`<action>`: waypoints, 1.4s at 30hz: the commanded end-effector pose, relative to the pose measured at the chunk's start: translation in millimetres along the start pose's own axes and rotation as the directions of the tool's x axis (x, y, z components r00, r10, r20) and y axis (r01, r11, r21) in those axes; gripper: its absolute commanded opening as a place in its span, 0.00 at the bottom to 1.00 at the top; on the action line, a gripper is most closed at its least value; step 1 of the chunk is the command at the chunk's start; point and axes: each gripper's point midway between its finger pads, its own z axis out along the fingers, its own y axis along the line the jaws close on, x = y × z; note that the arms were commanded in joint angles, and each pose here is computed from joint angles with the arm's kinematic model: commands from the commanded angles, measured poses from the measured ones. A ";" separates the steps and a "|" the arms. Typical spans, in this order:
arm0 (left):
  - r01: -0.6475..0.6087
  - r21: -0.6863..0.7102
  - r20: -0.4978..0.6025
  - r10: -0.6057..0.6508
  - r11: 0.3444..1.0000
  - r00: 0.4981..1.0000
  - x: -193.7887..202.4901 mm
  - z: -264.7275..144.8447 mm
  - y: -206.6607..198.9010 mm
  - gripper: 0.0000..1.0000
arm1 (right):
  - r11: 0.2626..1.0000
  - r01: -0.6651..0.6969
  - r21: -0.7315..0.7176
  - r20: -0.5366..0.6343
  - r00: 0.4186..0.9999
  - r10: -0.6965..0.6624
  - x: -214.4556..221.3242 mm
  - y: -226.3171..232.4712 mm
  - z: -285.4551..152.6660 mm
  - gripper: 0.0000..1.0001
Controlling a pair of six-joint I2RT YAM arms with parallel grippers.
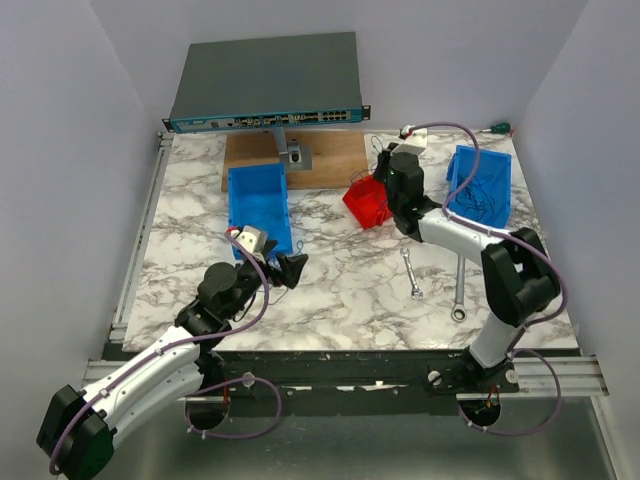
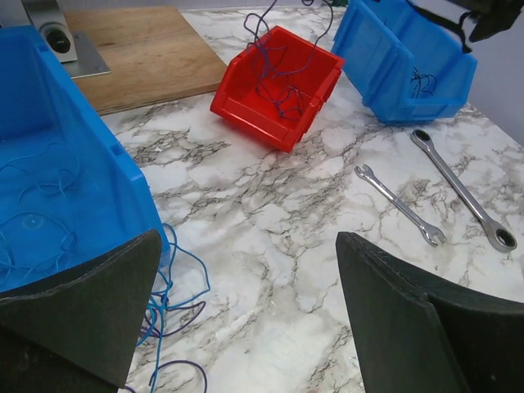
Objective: Untangle the cables
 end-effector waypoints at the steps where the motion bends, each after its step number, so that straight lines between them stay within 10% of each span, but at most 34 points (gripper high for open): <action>1: 0.003 -0.019 0.036 -0.002 1.000 0.999 -6.3 -1.2 2.9 0.91 | 0.996 -0.069 0.060 0.105 0.992 0.062 -0.8 -17.7 29.2 0.01; 10: 0.007 -0.025 0.056 -0.006 1.000 0.998 -9.8 -4.3 4.2 0.94 | 0.992 -0.041 0.121 0.032 0.999 0.037 64.1 -50.8 34.8 0.03; 15: 0.017 -0.038 0.065 -0.014 0.999 0.998 -9.1 -6.3 6.9 0.99 | 0.995 -0.058 0.085 -0.014 0.998 0.059 64.7 -43.9 31.1 0.54; 27: 0.023 -0.063 0.062 -0.019 0.998 0.998 -9.3 -7.0 10.8 0.99 | 0.997 -0.060 -0.046 -0.156 0.986 0.052 34.7 -17.5 -4.3 0.99; 42: 0.014 -0.302 -0.069 -0.036 0.953 0.997 14.5 -16.3 51.5 0.84 | 0.955 -0.133 -0.264 -0.391 0.920 0.020 96.5 -12.4 -110.8 1.00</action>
